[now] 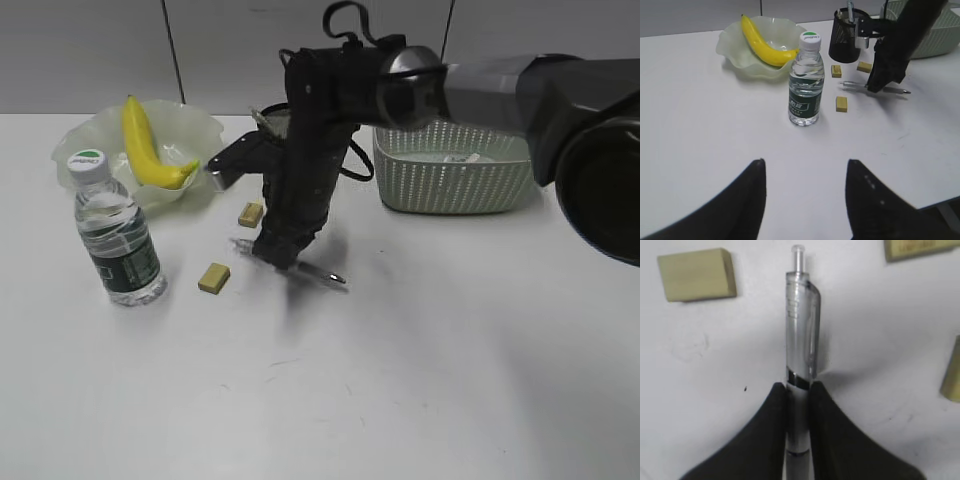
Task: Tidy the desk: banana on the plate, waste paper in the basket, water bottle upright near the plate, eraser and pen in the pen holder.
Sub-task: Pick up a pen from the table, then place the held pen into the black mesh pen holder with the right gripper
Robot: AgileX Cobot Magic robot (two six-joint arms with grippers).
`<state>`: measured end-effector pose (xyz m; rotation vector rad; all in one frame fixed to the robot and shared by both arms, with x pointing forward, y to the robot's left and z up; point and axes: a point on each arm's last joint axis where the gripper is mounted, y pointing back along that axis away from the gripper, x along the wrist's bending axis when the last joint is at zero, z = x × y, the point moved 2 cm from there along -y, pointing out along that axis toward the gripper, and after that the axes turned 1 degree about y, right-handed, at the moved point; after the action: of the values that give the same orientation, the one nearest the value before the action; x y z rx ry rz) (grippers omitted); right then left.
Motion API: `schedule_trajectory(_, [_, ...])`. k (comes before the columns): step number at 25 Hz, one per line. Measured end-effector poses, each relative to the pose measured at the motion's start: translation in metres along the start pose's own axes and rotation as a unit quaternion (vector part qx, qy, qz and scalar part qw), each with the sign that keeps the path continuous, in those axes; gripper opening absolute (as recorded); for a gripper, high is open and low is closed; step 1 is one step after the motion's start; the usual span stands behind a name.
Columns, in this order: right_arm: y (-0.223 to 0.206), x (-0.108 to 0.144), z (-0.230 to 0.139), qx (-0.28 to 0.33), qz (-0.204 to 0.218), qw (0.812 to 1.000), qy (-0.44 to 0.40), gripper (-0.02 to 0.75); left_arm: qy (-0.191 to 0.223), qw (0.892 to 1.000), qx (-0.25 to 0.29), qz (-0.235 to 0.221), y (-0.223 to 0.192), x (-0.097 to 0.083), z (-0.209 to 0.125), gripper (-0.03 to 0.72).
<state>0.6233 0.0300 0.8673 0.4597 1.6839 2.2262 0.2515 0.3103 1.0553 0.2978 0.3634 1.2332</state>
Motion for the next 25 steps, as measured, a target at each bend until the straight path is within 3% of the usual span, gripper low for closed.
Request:
schedule_trajectory(8, [0.110,0.007,0.033,-0.125,-0.045,0.991,0.012,0.108,0.000,1.000,0.000,0.000,0.000,0.000,0.000,0.384])
schedule_trajectory(14, [0.189,-0.005,0.046,-0.285,-0.059,0.956,-0.039,0.108,0.000,1.000,0.000,0.000,0.000,0.000,0.000,0.384])
schedule_trajectory(20, [0.188,-0.032,0.037,-0.335,-0.067,0.936,-0.079,0.108,0.000,1.000,0.000,0.000,0.000,0.000,0.000,0.384])
schedule_trajectory(25, [0.166,-0.049,0.032,-0.388,-0.129,0.905,-0.117,0.108,0.000,1.000,0.000,0.000,0.000,0.000,0.000,0.384])
